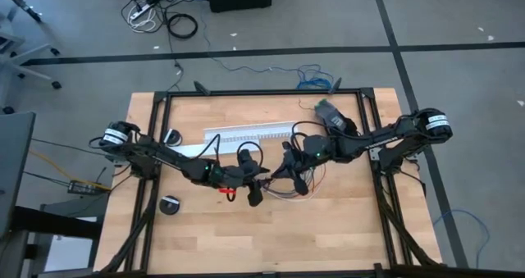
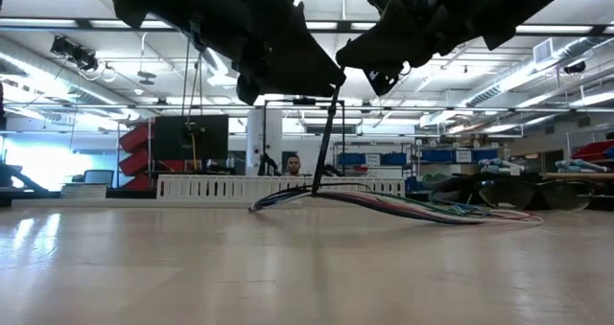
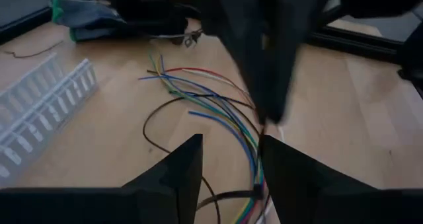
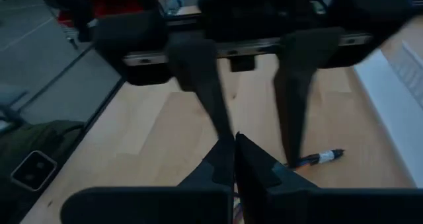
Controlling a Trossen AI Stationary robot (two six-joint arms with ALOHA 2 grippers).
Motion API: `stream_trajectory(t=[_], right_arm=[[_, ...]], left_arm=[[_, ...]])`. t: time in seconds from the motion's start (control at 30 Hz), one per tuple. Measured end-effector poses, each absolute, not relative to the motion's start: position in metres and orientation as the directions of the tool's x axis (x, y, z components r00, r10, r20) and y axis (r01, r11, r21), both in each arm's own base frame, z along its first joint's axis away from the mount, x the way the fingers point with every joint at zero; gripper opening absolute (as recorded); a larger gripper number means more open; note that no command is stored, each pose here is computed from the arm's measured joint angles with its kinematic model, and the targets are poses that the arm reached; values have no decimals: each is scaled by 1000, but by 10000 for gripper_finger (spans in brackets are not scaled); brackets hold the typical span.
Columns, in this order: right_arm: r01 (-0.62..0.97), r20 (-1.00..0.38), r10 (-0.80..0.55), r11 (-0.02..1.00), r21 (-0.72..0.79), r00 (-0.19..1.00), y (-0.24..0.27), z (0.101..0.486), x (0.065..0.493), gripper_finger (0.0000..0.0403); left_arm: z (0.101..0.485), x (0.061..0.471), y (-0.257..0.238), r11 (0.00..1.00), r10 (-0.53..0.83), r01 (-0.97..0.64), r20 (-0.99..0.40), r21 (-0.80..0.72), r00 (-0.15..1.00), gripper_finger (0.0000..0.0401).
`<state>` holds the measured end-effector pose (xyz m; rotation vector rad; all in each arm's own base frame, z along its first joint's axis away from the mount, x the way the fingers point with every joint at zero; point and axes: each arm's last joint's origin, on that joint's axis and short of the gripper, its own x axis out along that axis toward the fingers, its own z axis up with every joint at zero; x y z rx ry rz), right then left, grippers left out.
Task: Ziptie cables
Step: Wrap the colored wires together using a zip tie
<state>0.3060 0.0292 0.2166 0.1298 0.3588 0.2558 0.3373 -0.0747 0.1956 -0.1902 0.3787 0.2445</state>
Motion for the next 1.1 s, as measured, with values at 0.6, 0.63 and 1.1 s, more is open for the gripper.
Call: stream_trajectory(t=[0.6,0.63,1.1], right_arm=[[-240,-317,284,956,171,905,33,218,306,0],[-241,-317,285,955,171,905,33,218,306,0],[-233,-321,281,956,181,904,33,217,306,0]], left_arm=[[195,338,-73,977,126,-183,-399,-109,909,129],[195,338,-74,979,121,-176,-399,-103,909,122],[182,342,-75,983,106,-161,-432,-93,896,3]])
